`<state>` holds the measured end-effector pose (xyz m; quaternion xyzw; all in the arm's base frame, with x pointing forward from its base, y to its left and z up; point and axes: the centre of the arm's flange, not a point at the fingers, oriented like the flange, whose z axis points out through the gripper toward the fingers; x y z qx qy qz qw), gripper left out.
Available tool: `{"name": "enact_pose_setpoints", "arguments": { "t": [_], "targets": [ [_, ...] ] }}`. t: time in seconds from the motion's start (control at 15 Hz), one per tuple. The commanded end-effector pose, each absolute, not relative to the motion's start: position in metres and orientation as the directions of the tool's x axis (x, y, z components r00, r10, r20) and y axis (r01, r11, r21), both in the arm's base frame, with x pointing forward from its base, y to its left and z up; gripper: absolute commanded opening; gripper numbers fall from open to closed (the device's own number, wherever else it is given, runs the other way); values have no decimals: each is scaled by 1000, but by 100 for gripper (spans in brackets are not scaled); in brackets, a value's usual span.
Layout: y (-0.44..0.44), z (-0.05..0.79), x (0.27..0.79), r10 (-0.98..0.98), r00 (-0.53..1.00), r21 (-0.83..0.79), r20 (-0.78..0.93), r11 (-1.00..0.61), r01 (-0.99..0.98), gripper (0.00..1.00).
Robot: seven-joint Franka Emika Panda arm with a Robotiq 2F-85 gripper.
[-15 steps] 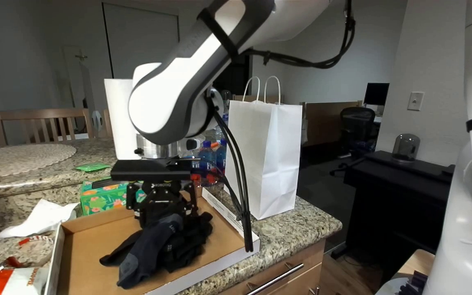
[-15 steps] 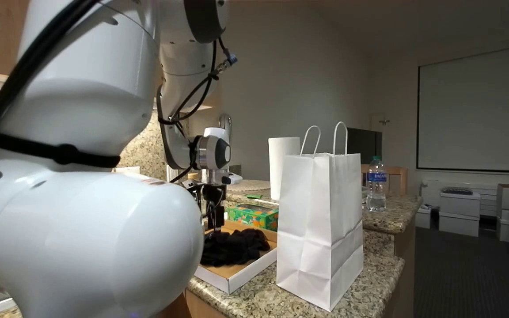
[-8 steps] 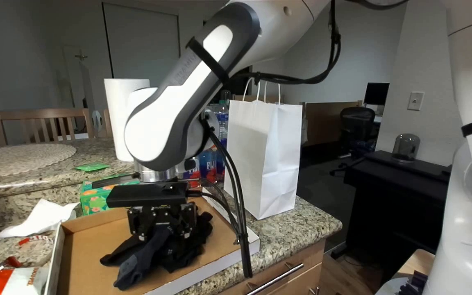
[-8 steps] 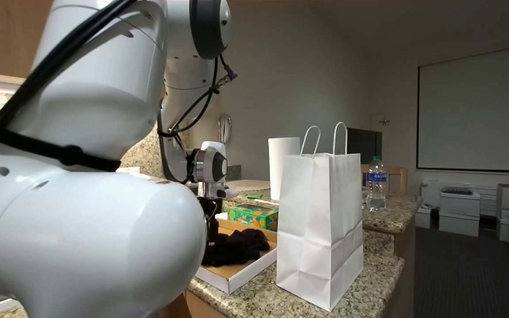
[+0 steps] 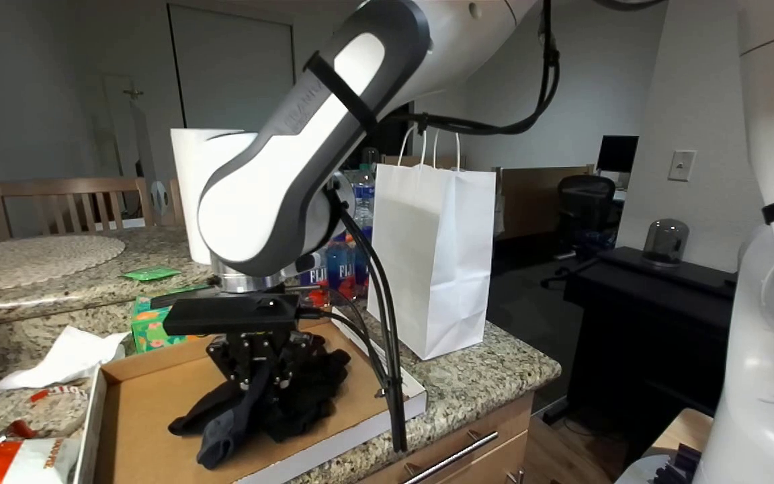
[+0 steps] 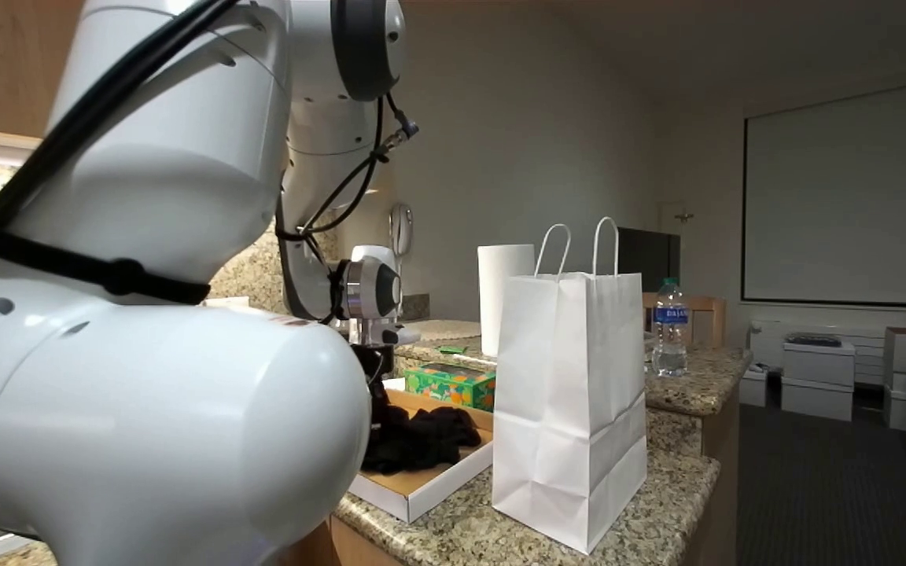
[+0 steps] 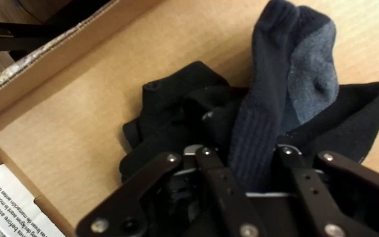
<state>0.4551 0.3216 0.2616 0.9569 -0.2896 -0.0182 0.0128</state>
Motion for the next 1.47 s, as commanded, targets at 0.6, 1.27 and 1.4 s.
{"name": "enact_pose_setpoints", "arguments": {
  "t": [0.6, 1.27, 1.4],
  "targets": [
    [336, 405, 409, -456, 890, 108, 5, -885, -454, 12],
    [329, 596, 389, -261, 964, 68, 59, -962, -264, 12],
    [322, 621, 390, -237, 969, 43, 72, -970, -240, 12]
  ]
}}
